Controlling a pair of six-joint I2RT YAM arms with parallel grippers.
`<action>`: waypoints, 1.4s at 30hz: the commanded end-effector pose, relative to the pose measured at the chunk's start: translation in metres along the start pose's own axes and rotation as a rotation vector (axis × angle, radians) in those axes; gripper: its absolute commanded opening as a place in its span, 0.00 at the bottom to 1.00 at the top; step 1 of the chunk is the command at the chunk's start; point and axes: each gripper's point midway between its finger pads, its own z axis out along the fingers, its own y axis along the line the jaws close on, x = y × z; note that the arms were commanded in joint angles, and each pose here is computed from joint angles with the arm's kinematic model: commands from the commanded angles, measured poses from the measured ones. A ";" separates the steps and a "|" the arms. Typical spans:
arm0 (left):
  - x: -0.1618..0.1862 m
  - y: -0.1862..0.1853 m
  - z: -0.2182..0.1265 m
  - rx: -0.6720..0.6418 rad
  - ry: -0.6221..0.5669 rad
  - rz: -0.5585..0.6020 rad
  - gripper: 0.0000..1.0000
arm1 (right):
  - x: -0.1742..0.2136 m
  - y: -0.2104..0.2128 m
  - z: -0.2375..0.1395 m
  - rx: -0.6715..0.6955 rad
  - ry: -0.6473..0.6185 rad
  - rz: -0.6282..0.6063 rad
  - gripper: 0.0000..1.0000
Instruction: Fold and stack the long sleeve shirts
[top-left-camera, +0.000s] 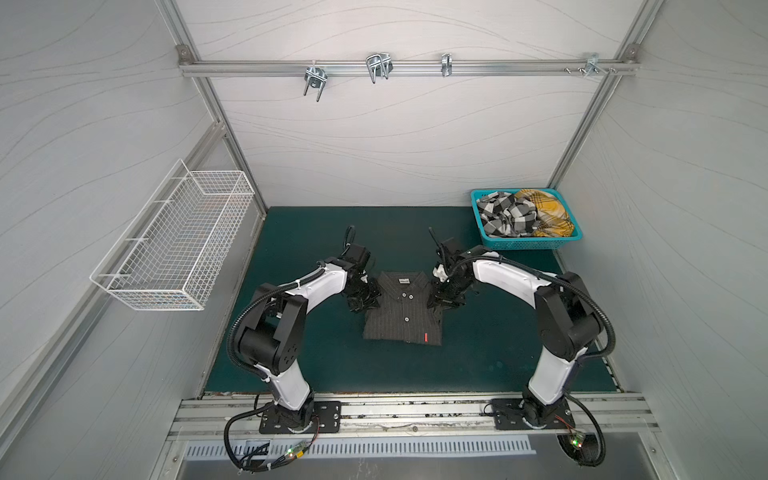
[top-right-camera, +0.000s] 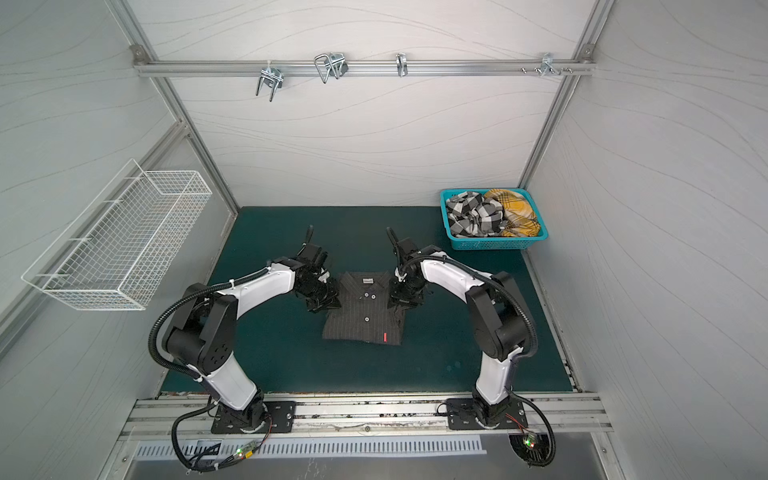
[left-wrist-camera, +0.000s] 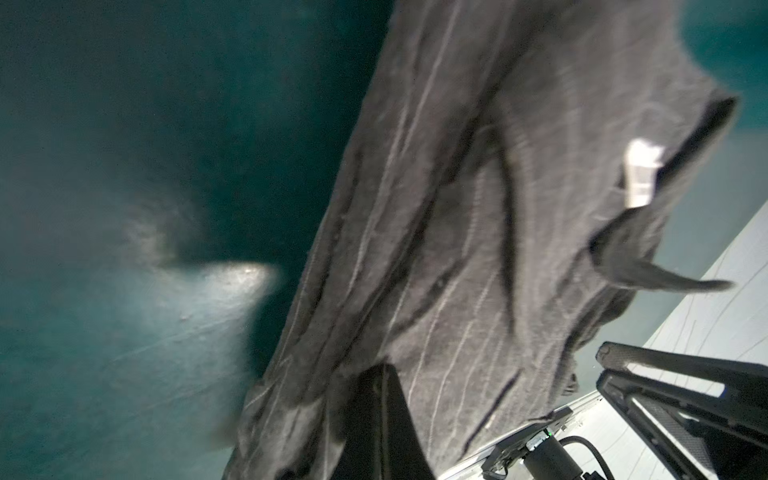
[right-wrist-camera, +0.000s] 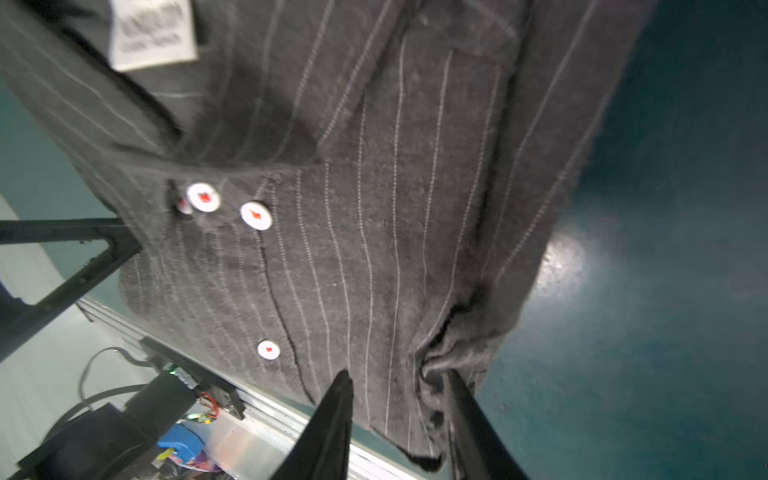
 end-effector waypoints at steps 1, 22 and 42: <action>0.000 -0.003 0.006 0.028 0.008 0.009 0.00 | 0.003 -0.012 0.015 0.050 0.028 0.015 0.36; 0.016 0.026 0.019 -0.023 0.025 -0.032 0.00 | -0.009 0.039 -0.011 -0.565 -0.100 0.023 0.00; 0.024 0.036 0.024 -0.021 0.040 -0.052 0.00 | 0.002 0.004 0.019 -0.650 -0.027 0.183 0.48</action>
